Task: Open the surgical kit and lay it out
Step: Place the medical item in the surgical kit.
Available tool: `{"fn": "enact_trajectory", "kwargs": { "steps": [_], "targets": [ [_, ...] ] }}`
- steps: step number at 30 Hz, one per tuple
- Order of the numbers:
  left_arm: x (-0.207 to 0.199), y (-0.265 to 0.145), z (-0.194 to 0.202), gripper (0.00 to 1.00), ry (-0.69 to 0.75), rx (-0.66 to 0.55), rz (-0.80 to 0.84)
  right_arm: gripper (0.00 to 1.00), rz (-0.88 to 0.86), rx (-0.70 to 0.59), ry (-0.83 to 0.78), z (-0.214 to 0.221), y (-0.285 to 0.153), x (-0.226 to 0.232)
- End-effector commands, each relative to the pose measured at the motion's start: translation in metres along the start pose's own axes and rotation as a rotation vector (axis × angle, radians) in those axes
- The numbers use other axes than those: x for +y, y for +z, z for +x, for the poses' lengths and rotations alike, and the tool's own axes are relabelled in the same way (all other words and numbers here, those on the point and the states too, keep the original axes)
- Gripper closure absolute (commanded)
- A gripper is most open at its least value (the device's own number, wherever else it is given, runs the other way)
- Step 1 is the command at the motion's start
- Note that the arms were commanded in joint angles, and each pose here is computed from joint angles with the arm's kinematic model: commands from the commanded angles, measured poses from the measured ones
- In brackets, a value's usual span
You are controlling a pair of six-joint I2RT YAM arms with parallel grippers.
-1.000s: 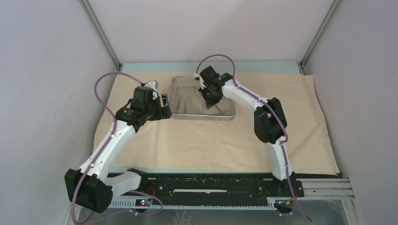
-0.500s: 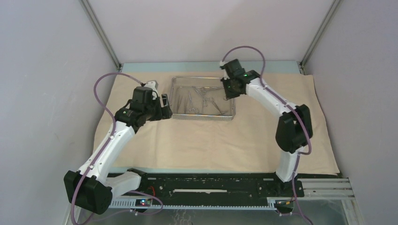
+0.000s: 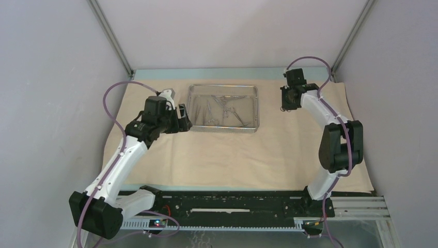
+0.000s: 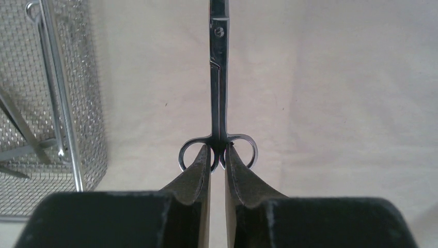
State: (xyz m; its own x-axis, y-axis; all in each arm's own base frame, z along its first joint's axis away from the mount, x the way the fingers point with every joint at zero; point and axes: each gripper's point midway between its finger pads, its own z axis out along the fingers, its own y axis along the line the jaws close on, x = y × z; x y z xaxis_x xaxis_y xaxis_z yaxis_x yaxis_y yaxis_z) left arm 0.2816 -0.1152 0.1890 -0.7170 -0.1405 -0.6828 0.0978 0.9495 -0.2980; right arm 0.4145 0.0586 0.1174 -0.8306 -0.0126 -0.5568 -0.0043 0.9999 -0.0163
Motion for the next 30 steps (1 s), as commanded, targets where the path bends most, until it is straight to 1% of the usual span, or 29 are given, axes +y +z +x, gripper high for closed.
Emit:
{"fn": "enact_trajectory", "kwargs": {
  "steps": [1,8,15,23,24,27,29,30],
  "targets": [
    [-0.005,-0.003,0.002,0.2,0.006,-0.022,0.036,1.0,0.005,-0.049,0.003,-0.016,0.015,-0.006],
    [-0.007,-0.005,0.0,0.2,0.006,-0.031,0.044,1.0,0.032,0.028,-0.013,0.003,0.044,-0.014],
    [-0.008,-0.004,0.002,0.2,0.005,-0.026,0.051,1.0,0.057,0.108,-0.02,0.023,0.06,-0.025],
    [-0.009,-0.002,0.003,0.19,0.003,-0.018,0.057,0.94,0.059,0.18,-0.035,0.038,0.069,-0.019],
    [-0.009,-0.001,0.003,0.2,0.001,-0.016,0.058,0.92,0.062,0.184,-0.036,0.038,0.069,-0.019],
    [-0.009,0.0,0.004,0.19,0.001,-0.012,0.056,0.85,0.078,0.197,-0.036,0.04,0.068,-0.022],
    [-0.008,0.0,0.004,0.19,0.0,-0.012,0.054,0.76,0.079,0.2,-0.031,0.039,0.064,-0.022],
    [-0.008,0.0,0.004,0.19,0.001,-0.011,0.055,0.7,0.075,0.196,-0.03,0.037,0.062,-0.021]
  ]
}}
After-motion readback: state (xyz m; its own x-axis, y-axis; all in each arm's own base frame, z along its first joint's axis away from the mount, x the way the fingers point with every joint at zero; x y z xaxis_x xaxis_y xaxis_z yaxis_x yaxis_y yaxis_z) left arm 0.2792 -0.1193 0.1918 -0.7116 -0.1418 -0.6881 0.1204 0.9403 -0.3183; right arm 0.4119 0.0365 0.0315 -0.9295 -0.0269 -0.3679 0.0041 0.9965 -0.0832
